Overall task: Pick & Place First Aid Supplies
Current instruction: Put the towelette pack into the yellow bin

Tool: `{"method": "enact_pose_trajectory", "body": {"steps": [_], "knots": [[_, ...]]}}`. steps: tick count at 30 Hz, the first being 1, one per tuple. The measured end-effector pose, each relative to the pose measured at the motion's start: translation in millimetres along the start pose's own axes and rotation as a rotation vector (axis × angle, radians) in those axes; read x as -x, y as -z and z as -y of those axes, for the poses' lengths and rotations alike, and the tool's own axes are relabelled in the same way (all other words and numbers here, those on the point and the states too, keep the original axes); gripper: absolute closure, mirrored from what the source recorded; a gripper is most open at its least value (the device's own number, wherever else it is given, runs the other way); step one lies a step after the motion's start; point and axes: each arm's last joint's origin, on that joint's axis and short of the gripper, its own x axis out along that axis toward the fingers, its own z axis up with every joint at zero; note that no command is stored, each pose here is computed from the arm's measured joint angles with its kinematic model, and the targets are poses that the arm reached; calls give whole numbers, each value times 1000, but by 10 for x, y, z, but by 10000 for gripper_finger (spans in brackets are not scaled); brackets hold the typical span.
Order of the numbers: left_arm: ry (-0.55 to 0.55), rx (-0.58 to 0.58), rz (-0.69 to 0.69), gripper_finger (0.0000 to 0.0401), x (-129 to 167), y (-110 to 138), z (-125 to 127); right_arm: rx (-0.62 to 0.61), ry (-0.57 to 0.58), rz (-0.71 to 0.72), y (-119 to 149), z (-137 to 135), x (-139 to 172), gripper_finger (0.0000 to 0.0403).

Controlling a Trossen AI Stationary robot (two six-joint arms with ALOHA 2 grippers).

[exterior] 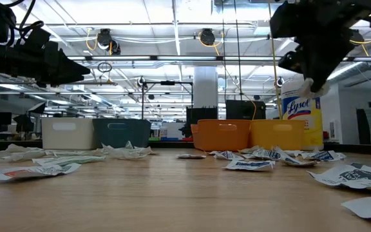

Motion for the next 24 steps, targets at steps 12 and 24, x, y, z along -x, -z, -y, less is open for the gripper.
{"method": "enact_pose_trajectory", "body": {"steps": [12,24], "knots": [[0,0,0,105,0,0,0,-282,228,49,-20,556,83,401],[0,0,0,105,0,0,0,-469,603,105,57,1209,248,400]]}}
